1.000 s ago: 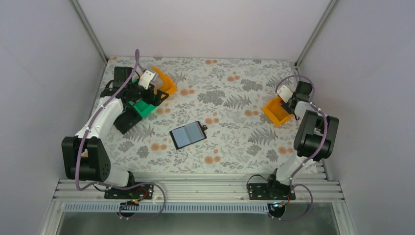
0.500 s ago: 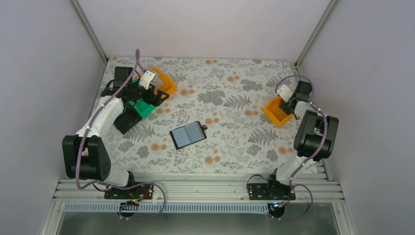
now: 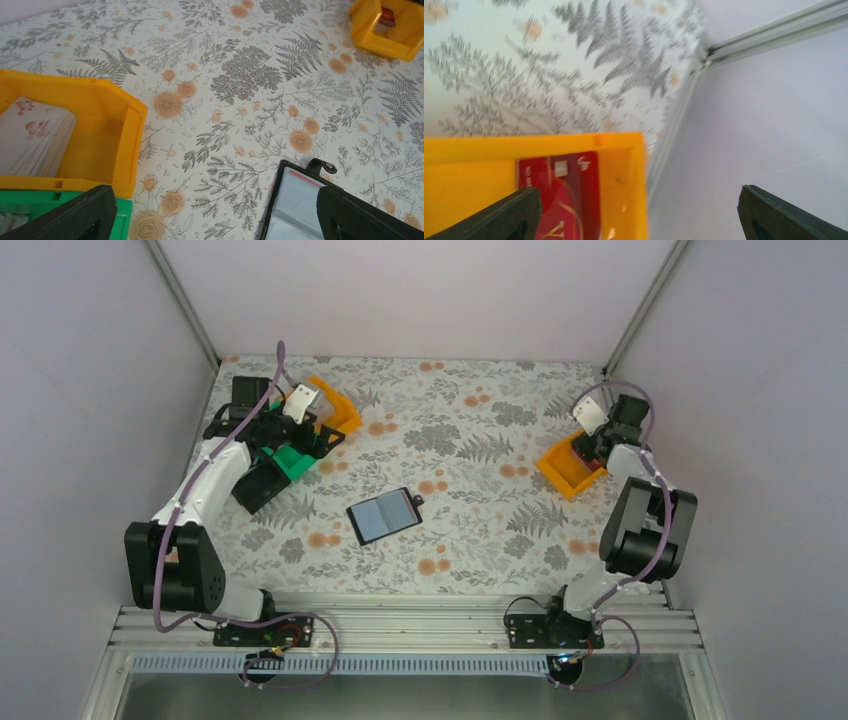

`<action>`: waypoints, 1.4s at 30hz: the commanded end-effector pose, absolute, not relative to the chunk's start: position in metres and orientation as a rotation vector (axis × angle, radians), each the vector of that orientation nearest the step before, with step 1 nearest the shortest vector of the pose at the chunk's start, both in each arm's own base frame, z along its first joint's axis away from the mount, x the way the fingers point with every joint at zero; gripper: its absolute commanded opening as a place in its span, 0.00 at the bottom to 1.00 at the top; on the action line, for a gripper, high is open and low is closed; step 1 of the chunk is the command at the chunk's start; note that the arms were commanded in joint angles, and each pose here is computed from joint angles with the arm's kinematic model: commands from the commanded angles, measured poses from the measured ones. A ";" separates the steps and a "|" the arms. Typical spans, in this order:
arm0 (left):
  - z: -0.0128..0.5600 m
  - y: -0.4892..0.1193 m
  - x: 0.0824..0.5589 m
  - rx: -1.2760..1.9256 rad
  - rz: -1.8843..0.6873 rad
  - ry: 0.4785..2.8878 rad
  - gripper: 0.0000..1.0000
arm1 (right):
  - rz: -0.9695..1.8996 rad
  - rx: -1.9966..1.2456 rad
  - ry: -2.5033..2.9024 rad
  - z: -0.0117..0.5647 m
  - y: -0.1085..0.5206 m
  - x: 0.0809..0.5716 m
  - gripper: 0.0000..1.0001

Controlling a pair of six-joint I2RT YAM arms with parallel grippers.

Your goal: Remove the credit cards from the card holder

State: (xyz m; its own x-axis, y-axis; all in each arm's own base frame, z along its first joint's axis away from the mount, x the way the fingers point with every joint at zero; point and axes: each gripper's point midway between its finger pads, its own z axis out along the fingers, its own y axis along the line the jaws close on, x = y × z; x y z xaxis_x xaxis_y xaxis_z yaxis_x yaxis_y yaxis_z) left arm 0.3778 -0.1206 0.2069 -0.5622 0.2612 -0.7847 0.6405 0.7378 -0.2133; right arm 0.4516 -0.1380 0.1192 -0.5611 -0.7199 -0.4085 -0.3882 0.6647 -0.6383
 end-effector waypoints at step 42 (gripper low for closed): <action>0.026 -0.153 0.227 1.683 -0.154 1.969 0.59 | 0.575 -0.670 2.749 0.021 0.346 0.282 0.49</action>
State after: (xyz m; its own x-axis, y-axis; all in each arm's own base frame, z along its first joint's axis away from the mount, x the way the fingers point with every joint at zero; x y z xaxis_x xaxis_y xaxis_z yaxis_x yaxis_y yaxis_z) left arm 0.2180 -0.1537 0.0340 -0.1173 0.8693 -0.4801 0.9553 0.2308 0.1846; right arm 0.2889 0.3485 0.0319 -0.8318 -0.3951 -0.3899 -0.5302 0.7736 0.3471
